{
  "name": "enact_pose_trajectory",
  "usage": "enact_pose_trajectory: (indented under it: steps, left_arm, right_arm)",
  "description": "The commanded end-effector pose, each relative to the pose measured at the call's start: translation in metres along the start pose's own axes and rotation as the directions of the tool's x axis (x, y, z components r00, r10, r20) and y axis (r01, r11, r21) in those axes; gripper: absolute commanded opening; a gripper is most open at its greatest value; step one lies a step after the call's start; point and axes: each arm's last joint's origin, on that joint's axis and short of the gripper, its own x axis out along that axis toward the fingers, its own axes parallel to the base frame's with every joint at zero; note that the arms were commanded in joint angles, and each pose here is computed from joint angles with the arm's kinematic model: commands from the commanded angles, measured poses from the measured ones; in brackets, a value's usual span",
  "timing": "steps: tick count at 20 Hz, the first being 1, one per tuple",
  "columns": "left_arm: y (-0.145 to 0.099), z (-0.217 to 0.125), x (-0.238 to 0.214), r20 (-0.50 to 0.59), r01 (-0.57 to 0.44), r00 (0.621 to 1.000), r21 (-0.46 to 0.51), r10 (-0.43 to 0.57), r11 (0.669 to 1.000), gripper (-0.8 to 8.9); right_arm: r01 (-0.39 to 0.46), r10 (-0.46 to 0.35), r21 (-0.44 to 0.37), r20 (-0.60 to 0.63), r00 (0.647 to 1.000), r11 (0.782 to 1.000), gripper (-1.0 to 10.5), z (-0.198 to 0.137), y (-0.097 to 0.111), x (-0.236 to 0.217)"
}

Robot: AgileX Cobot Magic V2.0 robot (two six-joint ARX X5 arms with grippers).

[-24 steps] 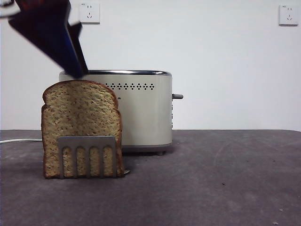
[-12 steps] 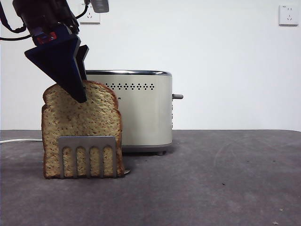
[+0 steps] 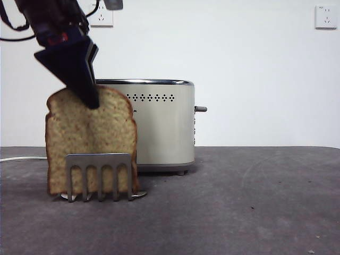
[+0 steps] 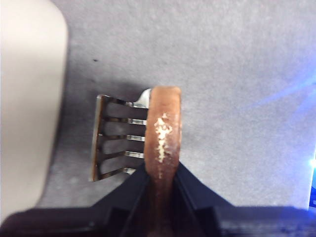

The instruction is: Pick up a slice of bread from the rack,put the bread on the toaster,press the button

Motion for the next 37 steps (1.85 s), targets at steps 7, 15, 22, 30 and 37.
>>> enact_pose_trajectory:
  steps: [7,15,22,30,37]
  left_arm:
    - [0.016,0.036,-0.087,0.101,-0.104,0.990,0.031,0.100,0.994,-0.08]
    - [0.034,0.057,-0.144,0.201,-0.444,0.884,0.078,0.422,0.893,-0.09]
    - [0.055,0.060,-0.134,0.224,-0.509,0.854,0.182,0.469,0.841,-0.09]
    - [0.075,0.062,-0.094,0.185,-0.414,0.906,0.200,0.381,0.888,-0.09]
    - [0.090,0.054,-0.069,0.129,-0.349,0.935,0.182,0.329,0.919,-0.09]
  right_arm:
    - [-0.003,0.003,-0.007,0.000,1.000,1.000,-0.1,0.001,-0.001,0.001]
    - [-0.005,0.005,0.001,-0.015,1.000,1.000,-0.1,0.002,-0.003,0.006]
    - [-0.006,0.006,0.002,-0.017,1.000,1.000,-0.1,0.002,-0.003,0.006]
    - [-0.006,0.006,0.002,-0.017,1.000,1.000,-0.1,0.002,-0.003,0.006]
    - [-0.006,0.006,0.003,-0.017,1.000,1.000,-0.1,0.002,-0.003,0.006]
